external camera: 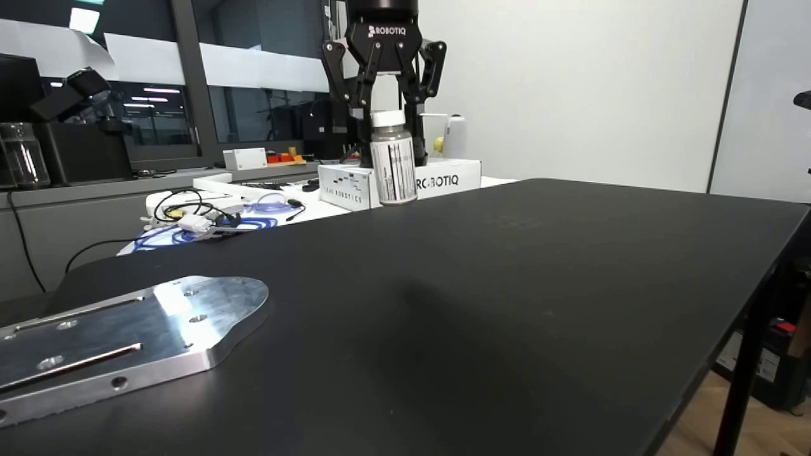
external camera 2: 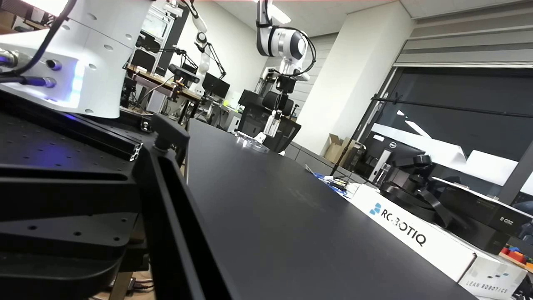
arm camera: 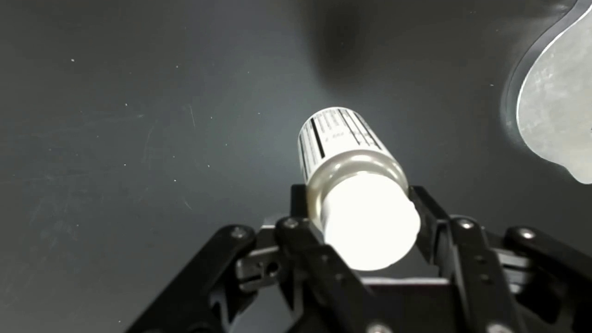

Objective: Pick up the bottle from the metal board and put it on the table.

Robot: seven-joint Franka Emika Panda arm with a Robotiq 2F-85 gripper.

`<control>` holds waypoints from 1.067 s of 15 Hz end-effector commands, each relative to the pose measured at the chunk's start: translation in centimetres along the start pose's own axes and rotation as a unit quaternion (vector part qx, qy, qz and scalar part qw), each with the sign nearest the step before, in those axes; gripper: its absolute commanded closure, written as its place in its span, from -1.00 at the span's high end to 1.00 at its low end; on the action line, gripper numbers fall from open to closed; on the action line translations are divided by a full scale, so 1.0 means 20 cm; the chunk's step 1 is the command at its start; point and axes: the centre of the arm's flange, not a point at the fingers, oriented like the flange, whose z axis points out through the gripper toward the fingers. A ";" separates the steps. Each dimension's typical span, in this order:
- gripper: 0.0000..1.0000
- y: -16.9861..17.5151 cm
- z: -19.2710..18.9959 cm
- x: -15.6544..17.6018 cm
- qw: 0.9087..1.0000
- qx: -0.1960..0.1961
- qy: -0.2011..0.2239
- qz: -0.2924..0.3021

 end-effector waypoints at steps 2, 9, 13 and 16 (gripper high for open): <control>-0.40 0.24 0.11 -0.21 0.999 0.014 0.033 0.028; -0.40 0.53 0.19 -0.45 0.995 0.073 0.031 0.066; -0.40 0.68 0.24 -0.49 0.992 0.088 0.030 0.091; -0.40 0.77 0.29 -0.48 0.991 0.073 0.014 0.107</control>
